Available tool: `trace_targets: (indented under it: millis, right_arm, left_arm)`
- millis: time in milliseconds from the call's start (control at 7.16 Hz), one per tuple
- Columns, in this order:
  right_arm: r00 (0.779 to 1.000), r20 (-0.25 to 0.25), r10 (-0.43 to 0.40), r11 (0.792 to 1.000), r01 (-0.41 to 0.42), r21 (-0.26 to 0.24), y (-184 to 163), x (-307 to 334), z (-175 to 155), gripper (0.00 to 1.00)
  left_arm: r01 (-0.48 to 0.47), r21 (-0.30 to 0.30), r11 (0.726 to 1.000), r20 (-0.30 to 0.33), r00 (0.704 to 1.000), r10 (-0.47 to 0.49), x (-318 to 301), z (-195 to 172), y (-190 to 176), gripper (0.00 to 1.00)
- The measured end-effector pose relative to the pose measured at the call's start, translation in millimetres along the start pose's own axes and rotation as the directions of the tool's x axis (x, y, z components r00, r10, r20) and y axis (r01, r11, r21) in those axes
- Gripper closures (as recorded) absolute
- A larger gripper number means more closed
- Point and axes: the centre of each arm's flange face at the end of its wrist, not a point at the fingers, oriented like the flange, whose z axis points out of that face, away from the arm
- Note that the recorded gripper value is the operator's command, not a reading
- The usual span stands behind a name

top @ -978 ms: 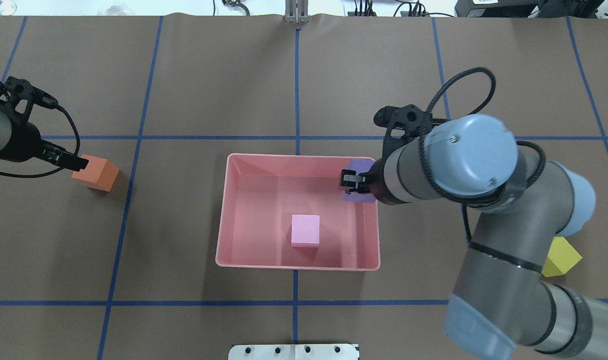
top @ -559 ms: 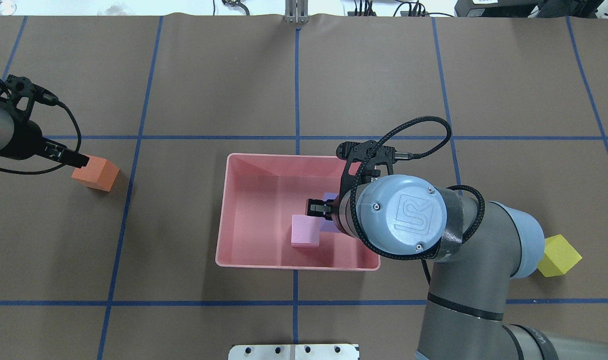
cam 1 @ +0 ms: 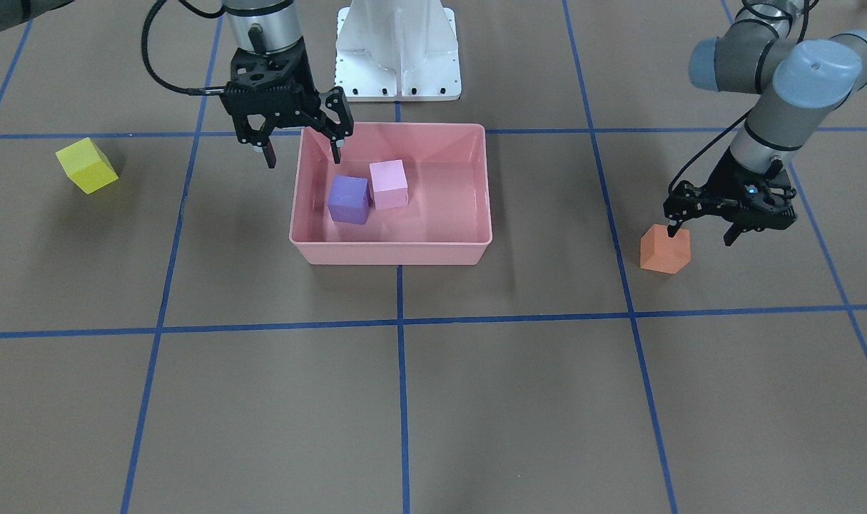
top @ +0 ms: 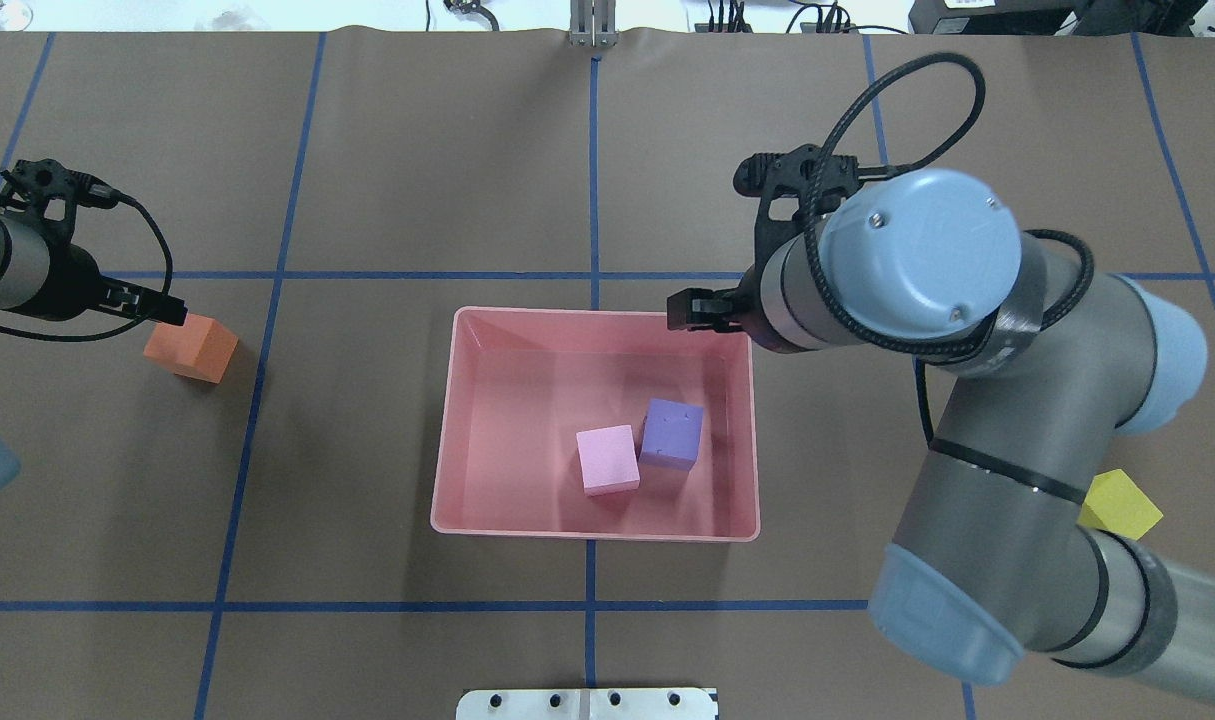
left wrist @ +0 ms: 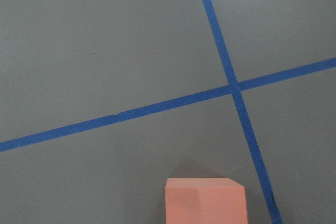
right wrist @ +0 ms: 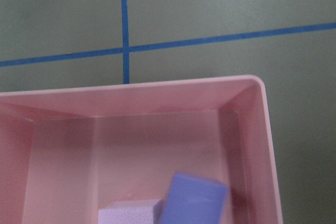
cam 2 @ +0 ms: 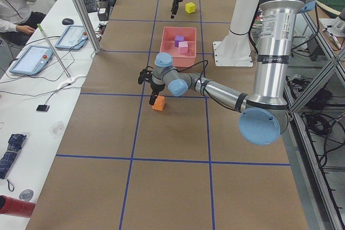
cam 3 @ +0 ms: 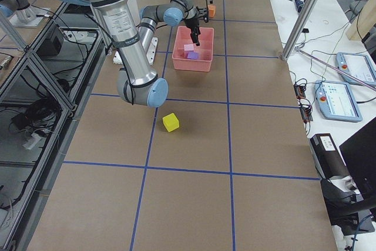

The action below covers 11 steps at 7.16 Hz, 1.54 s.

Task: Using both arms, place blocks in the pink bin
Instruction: 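Grasp the orange cube with the left gripper while the right gripper withdraws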

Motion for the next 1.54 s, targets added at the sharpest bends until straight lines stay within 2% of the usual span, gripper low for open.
trace_targets:
  millis: [559,978,1257,1397,1536]
  right_arm:
    - [0.993,-0.003,-0.121,0.992,0.121,-0.037,-29,54,-11,0.0]
    - [0.99,-0.013,-0.143,0.989,0.142,-0.05,-32,69,-9,0.0]
    - [0.988,-0.025,-0.151,0.987,0.149,-0.056,-31,76,-5,0.0]
    - [0.985,-0.029,-0.17,0.984,0.168,-0.057,-34,81,-5,0.0]
    - [0.981,-0.032,-0.193,0.98,0.191,-0.06,-41,91,-7,0.0]
  left_arm:
    - [-0.026,-0.007,1.0,-0.046,0.999,0.026,30,38,-2,0.0]
    - [-0.038,-0.035,0.999,-0.041,0.998,0.037,29,53,11,0.02]
    - [-0.038,-0.046,0.998,-0.035,0.999,0.037,27,60,14,0.79]
    - [-0.04,-0.046,0.998,-0.037,0.999,0.038,29,60,14,1.0]
    - [-0.043,-0.04,0.998,-0.043,0.998,0.041,33,56,12,1.0]
